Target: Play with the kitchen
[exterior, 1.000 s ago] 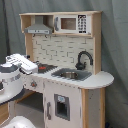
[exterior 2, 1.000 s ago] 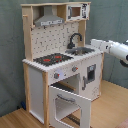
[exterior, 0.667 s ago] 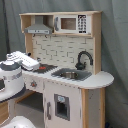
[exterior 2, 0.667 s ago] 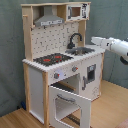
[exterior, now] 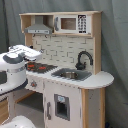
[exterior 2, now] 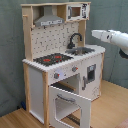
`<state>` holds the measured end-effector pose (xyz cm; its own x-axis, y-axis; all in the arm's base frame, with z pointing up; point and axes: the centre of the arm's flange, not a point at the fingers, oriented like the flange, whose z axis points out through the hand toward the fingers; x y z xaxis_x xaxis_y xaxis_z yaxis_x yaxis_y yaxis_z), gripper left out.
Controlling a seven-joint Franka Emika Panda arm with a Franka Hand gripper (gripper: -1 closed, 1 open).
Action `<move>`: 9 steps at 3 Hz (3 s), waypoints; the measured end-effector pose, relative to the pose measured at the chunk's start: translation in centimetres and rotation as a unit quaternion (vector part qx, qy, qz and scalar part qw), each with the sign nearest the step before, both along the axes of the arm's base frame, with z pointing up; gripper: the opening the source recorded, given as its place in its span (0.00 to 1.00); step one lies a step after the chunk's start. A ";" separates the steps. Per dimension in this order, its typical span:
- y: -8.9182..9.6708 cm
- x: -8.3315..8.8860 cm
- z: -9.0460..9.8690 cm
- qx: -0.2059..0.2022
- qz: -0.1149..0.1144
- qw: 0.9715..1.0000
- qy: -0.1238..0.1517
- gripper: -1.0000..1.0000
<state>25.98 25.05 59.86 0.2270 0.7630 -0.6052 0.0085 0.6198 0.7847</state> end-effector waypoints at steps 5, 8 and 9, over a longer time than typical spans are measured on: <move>-3.8 8.9 7.2 -0.046 0.015 0.998 0.045 1.00; -4.4 13.5 11.2 -0.065 0.048 0.995 0.057 1.00; -4.5 15.6 11.3 -0.062 0.054 0.994 0.068 1.00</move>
<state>41.61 20.51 71.16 0.0569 0.6959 -0.7158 0.0376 0.7150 0.6981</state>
